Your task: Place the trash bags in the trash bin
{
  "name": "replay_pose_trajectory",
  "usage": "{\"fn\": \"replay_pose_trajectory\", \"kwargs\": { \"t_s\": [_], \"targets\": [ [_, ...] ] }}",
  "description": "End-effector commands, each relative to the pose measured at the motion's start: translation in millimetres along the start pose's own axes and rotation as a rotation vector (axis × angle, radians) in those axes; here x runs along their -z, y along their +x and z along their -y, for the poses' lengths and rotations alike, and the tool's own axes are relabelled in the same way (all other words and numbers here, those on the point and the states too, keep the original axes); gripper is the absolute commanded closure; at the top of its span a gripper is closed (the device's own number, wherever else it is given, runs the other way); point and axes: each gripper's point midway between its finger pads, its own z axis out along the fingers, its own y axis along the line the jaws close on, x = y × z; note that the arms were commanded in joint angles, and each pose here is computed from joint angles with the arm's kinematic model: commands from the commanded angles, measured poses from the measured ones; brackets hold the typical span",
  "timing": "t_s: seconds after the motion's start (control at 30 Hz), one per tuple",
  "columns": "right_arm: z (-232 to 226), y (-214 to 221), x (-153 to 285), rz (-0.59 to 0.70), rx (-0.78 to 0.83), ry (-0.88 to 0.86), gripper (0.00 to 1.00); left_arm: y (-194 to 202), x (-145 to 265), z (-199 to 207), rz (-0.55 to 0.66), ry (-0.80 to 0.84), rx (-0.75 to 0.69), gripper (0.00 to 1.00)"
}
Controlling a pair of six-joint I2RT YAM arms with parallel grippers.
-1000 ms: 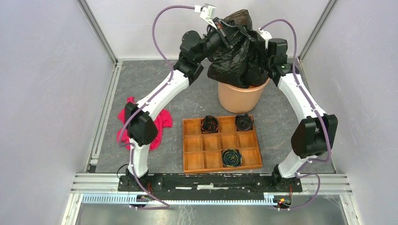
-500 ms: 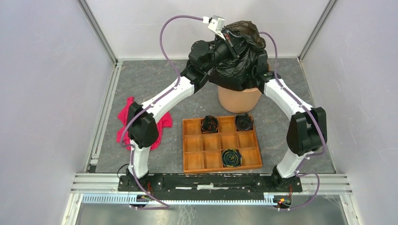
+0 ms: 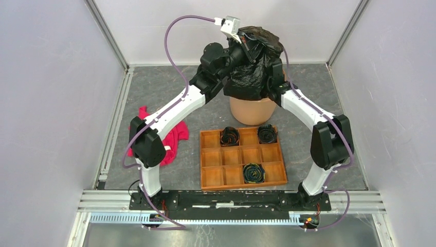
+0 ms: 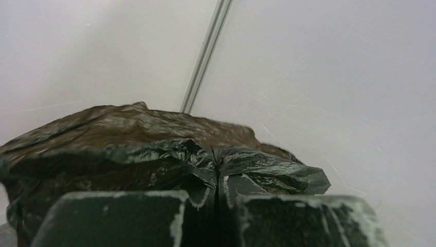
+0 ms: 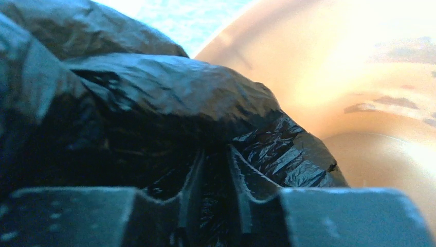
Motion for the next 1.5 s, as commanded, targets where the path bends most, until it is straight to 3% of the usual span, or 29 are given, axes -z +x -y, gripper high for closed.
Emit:
{"fn": "replay_pose_trajectory", "kwargs": {
  "t_s": [0.0, 0.13, 0.43, 0.6, 0.73, 0.83, 0.97, 1.03, 1.17, 1.27, 1.37, 1.47],
  "targets": [
    [28, -45, 32, 0.069, 0.038, 0.067, 0.67, -35, 1, 7, 0.046, -0.002, -0.069, 0.98],
    [64, -71, 72, 0.079, 0.086, 0.193, 0.52, -34, -4, 9, 0.039, 0.032, -0.079, 0.98],
    [74, -131, 164, 0.229, 0.172, 0.314, 0.31, -41, -11, -7, 0.033, 0.059, -0.050, 0.98],
    [97, -142, 216, 0.256, 0.234, 0.490, 0.16, -26, -16, -13, 0.001, 0.079, -0.050, 0.98],
    [89, -145, 237, 0.269, 0.283, 0.544, 0.11, -21, -21, -22, -0.018, 0.089, -0.064, 0.98],
    [67, -146, 246, 0.304, 0.290, 0.494, 0.11, -19, -23, -27, -0.026, 0.072, -0.068, 0.98],
    [12, -127, 232, 0.399, 0.277, 0.235, 0.10, -17, -21, -28, -0.048, 0.046, 0.002, 0.98],
    [-11, -111, 213, 0.398, 0.268, 0.116, 0.09, -19, -19, -32, -0.052, 0.000, 0.063, 0.98],
    [-30, -93, 164, 0.291, 0.273, 0.052, 0.12, -21, -14, -41, -0.059, -0.101, 0.189, 0.98],
    [-23, -89, 134, 0.266, 0.261, 0.105, 0.18, -8, -15, -39, -0.092, -0.092, 0.265, 0.98],
    [20, -85, 120, 0.256, 0.153, 0.282, 0.29, 6, -17, -39, -0.131, -0.071, 0.343, 0.98],
    [59, -74, 113, 0.257, 0.130, 0.432, 0.47, 12, -14, -45, -0.154, -0.054, 0.432, 0.98]
  ]
}}
